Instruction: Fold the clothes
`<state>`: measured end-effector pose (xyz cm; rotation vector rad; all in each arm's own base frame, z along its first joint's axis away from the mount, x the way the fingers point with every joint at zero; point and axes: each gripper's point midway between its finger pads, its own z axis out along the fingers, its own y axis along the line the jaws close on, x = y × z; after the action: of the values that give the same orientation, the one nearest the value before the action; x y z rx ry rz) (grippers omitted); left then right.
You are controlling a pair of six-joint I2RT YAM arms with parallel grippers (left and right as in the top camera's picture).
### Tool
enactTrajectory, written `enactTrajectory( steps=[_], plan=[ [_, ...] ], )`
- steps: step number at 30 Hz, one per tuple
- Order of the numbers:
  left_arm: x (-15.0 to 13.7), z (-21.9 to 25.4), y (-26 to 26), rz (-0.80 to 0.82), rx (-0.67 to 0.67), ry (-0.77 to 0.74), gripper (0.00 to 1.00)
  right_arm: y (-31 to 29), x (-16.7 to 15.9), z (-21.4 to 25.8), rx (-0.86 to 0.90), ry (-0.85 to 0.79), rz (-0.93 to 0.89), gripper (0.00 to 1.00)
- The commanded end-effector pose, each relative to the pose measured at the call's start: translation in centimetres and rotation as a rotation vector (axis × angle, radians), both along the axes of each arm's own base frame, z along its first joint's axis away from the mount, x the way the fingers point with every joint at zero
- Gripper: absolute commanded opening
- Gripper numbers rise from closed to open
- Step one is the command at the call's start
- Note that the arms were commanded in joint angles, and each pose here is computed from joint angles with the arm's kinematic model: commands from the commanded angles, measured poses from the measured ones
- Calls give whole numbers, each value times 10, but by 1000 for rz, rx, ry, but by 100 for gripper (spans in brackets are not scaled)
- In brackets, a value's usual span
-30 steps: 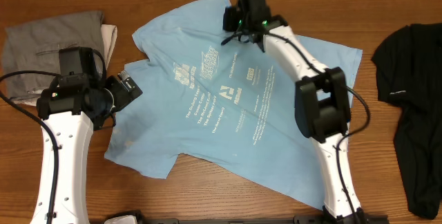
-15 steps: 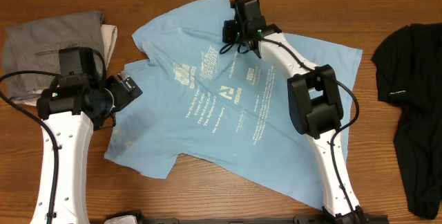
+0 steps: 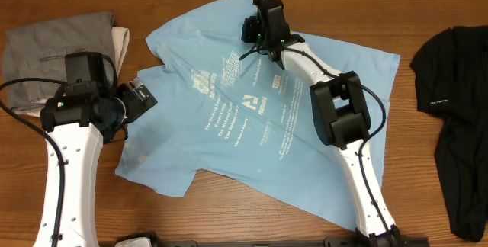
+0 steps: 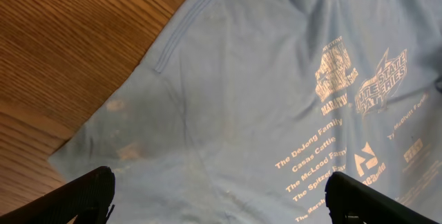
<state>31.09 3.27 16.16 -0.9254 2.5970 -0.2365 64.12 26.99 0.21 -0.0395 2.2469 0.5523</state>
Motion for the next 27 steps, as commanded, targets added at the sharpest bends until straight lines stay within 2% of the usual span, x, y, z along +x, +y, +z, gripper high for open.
enactTrajectory(
  steps=[1,2,9,13,14,17,19,21,24,27],
  plan=[
    [1,-2,-3,-18,-4,5,100,-14,-3,-77,-38,31,-61,4],
    [1,-2,-3,-18,-4,5,100,-12,2,-70,-25,1,-61,4],
    [1,-2,-3,-17,-4,5,100,-3,55,75,71,-213,-65,4],
    [1,-2,-3,-17,-4,5,100,-12,59,149,85,-235,-71,4],
    [1,-2,-3,-17,-4,5,100,-17,56,162,78,-220,-77,6],
    [1,-2,-3,-18,-4,5,100,-46,38,195,43,-137,-109,22],
    [1,-2,-3,-18,-4,5,100,-80,21,206,3,-55,-164,22],
    [1,-2,-3,-18,-4,5,100,-119,5,208,-30,32,-247,19],
    [1,-2,-3,-18,-4,5,100,-176,-22,197,-52,194,-349,6],
    [1,-2,-3,-18,-4,5,100,-232,-52,171,-89,373,-438,4]
  ],
)
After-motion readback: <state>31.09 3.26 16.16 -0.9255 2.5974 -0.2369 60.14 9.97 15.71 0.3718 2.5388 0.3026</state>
